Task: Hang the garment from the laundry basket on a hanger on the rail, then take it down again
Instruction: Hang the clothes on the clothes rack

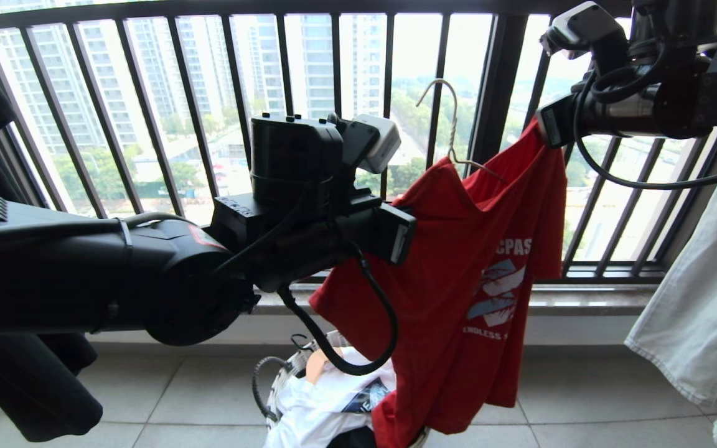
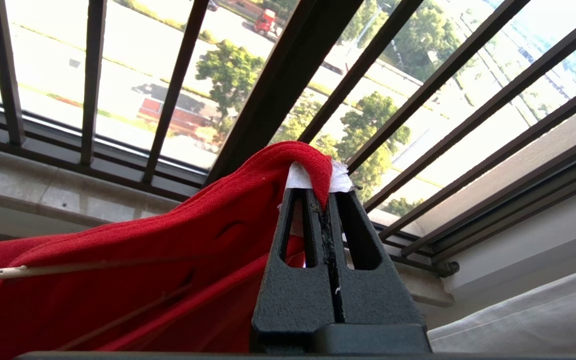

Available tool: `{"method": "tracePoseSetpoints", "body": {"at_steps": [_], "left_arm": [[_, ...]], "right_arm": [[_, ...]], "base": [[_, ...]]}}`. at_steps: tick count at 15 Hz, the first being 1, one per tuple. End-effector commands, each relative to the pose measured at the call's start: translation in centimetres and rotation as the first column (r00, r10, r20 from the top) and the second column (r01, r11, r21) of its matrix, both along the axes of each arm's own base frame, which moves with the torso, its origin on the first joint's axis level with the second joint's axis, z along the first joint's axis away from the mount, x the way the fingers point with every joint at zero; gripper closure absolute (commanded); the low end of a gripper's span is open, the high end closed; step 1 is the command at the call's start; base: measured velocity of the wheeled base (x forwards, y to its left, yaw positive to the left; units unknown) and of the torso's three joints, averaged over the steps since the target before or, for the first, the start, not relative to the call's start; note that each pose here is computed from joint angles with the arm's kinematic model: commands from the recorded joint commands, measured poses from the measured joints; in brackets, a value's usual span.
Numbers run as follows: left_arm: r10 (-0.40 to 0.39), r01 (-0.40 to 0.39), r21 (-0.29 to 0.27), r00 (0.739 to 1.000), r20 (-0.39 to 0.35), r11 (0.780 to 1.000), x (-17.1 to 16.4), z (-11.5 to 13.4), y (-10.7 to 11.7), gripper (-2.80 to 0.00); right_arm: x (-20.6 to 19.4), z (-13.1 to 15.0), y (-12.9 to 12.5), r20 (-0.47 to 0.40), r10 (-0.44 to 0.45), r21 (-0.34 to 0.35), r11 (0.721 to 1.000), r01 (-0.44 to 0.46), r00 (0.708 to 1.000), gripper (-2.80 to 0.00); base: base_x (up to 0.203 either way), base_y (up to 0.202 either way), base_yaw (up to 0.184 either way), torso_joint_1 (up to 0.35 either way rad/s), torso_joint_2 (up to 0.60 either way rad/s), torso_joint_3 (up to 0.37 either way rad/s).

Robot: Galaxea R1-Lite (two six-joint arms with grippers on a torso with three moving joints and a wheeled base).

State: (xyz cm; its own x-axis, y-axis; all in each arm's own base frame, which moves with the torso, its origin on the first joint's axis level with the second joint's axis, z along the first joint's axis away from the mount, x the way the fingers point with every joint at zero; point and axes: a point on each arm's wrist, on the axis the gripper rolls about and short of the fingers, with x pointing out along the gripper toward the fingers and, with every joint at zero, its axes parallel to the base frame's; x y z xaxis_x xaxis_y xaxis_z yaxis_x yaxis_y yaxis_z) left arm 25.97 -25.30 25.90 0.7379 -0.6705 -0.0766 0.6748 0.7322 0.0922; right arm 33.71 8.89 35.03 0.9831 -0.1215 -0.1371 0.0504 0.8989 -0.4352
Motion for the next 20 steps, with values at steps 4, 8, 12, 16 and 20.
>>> {"method": "tracePoseSetpoints", "body": {"at_steps": [4, 8, 12, 16, 20], "left_arm": [[-0.047, 0.047, 0.007, 0.999, -0.008, 0.999, -1.6, -0.3, -0.8, 0.0], [-0.067, 0.067, 0.003, 0.998, -0.012, 0.998, -2.2, -0.3, -1.2, 0.0], [-0.078, 0.077, -0.003, 0.996, -0.034, 0.997, -2.2, -0.9, -1.8, 0.0], [-0.089, 0.085, -0.059, 0.993, -0.075, 0.995, -2.2, -0.9, -2.8, 0.0], [-0.037, 0.022, -0.134, 0.993, -0.109, 0.991, -1.3, -0.5, -3.7, 0.0]], "right_arm": [[-0.2, 0.0, 1.2, 0.002, 0.033, 0.0, 0.999, -0.033, 0.999, 0.0], [-1.9, 0.4, 2.9, 0.007, 0.095, 0.004, 0.995, -0.095, 0.995, 0.0], [-3.1, 0.1, 4.0, 0.017, 0.129, 0.009, 0.992, -0.129, 0.992, 0.0], [-4.1, 0.6, 4.3, 0.044, 0.148, 0.014, 0.989, -0.149, 0.988, 0.0], [-4.9, 0.7, 4.6, 0.046, 0.159, 0.014, 0.987, -0.16, 0.986, 0.0]], "base": [[0.0, 0.0, 0.0, 0.0, 0.0, 0.0], [0.0, 0.0, 0.0, 0.0, 0.0, 0.0], [0.0, 0.0, 0.0, 0.0, 0.0, 0.0], [0.0, 0.0, 0.0, 0.0, 0.0, 0.0], [0.0, 0.0, 0.0, 0.0, 0.0, 0.0]]}}
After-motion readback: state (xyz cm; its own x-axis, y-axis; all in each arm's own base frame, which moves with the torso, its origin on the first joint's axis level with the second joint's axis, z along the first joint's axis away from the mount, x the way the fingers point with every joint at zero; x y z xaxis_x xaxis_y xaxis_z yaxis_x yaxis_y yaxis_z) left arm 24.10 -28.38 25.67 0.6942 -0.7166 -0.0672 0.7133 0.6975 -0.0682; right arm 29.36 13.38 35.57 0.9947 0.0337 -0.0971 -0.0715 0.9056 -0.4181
